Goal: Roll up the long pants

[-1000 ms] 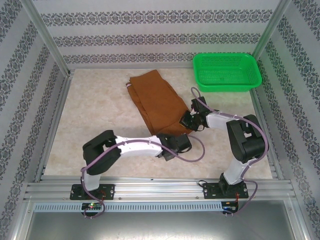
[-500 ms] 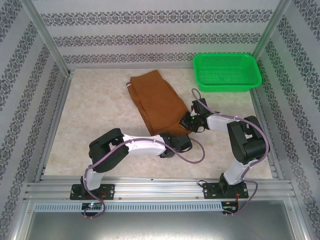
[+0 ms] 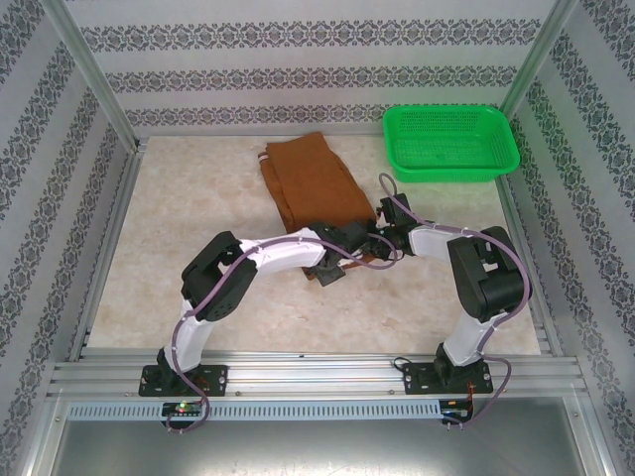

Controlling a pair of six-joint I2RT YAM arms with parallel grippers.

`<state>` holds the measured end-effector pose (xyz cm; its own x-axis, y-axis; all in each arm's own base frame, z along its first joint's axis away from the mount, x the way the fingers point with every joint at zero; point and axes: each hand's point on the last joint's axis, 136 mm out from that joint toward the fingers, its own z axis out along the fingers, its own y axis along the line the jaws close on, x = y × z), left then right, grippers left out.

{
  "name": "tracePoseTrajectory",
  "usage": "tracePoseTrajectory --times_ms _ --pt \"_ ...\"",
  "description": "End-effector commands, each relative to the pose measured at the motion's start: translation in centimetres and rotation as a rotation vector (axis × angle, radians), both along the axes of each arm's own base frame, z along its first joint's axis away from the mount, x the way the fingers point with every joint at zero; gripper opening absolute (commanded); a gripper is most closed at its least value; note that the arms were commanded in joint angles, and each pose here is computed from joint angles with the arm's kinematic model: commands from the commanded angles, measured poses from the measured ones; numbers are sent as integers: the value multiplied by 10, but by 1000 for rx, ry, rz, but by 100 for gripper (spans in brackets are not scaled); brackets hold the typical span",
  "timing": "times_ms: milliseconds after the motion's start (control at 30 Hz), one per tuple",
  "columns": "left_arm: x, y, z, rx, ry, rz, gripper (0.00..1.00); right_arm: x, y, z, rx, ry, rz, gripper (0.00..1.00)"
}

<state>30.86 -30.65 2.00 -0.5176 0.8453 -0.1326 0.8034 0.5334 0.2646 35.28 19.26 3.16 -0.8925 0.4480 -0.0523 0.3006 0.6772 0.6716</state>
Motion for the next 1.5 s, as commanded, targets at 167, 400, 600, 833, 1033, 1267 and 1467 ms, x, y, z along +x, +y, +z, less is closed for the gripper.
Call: tracePoseTrajectory --times_ms 167,400,600,833,1033,1267,1467 --pt "-60 -2 -21 -72 286 -28 0 -21 -6 -14 4 123 4 0" --pt "-98 -36 47 -369 432 -52 0 -10 -14 12 -5 42 6 24" --pt "-108 -52 75 -552 612 16 0 7 -46 69 -88 -127 -62 66" --pt "-112 -56 89 -745 797 111 0 2 -73 129 -117 -269 -125 71" --pt "-87 -60 100 -979 940 281 0 -9 -65 133 -86 -230 -72 71" --pt "-71 -53 117 -1104 1069 418 0 -24 -61 133 -44 -215 -55 70" --pt "-62 -50 130 -1141 1119 474 0 -40 -52 131 -2 -194 -22 70"
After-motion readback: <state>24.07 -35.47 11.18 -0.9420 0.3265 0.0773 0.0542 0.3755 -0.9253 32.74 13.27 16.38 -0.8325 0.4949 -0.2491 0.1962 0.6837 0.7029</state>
